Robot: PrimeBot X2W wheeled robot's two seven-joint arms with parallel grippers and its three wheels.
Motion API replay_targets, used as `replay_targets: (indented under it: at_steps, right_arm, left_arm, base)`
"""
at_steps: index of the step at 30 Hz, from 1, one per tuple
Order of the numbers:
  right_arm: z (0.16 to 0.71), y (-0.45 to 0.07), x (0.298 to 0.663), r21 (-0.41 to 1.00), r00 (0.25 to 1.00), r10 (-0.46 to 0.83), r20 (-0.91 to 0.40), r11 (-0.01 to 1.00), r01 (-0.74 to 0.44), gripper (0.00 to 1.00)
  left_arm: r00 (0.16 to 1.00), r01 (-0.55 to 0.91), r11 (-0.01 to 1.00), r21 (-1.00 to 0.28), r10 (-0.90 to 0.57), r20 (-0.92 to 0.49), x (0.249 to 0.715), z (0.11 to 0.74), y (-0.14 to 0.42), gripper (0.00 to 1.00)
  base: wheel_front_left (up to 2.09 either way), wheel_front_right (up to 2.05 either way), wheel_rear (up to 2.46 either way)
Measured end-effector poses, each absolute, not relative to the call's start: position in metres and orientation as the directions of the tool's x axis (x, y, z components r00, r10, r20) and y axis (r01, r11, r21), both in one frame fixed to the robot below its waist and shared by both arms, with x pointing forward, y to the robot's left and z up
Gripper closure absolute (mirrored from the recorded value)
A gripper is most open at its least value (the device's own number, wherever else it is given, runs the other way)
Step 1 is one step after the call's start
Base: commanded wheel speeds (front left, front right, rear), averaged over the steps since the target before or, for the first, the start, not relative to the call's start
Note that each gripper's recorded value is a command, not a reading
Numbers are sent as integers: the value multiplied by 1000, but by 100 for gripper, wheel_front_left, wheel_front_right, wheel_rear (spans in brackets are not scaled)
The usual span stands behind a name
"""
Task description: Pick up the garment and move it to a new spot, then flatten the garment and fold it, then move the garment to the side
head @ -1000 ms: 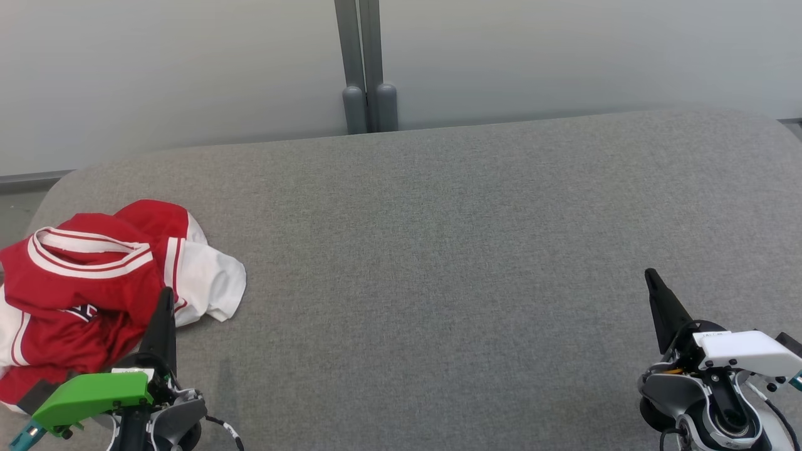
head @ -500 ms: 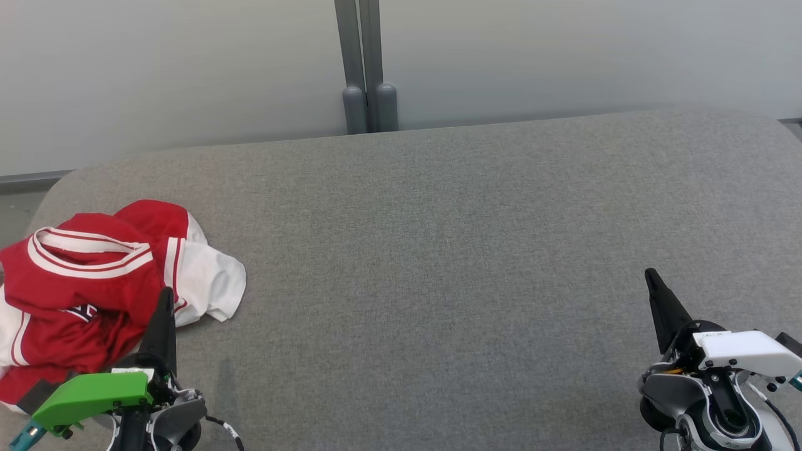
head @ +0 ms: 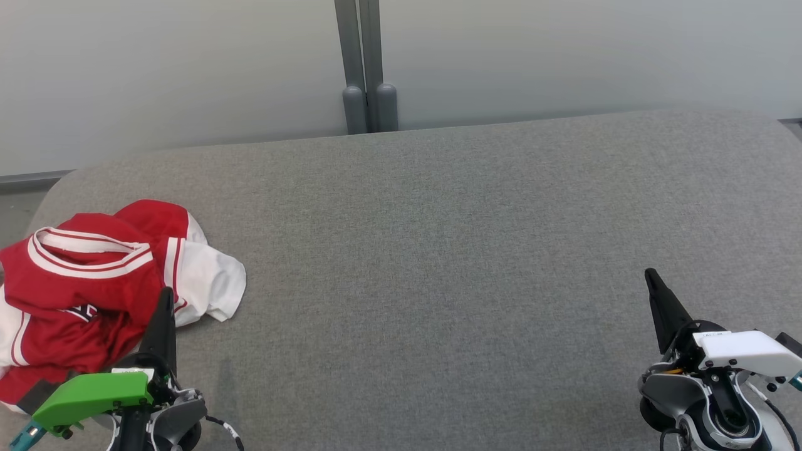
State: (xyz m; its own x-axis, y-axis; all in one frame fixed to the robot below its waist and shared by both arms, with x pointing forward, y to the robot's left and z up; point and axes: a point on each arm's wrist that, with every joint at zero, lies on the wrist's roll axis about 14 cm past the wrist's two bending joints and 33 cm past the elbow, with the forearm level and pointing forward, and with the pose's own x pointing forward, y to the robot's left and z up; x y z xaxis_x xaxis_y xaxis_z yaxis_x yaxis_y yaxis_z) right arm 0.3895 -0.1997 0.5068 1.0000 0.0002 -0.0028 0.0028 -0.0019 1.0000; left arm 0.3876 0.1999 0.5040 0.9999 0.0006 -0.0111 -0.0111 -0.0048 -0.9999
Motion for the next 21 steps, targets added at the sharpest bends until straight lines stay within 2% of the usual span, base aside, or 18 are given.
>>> replay_targets:
  at_steps: [21]
  right_arm:
    - [507, -200, 389, 1000, 1000, 0, -3, -2, 3, 100]
  left_arm:
    - [1000, -11, -5, -1000, 1, -11, 388, 504, 200, 100]
  base:
    - [0, 0, 0]
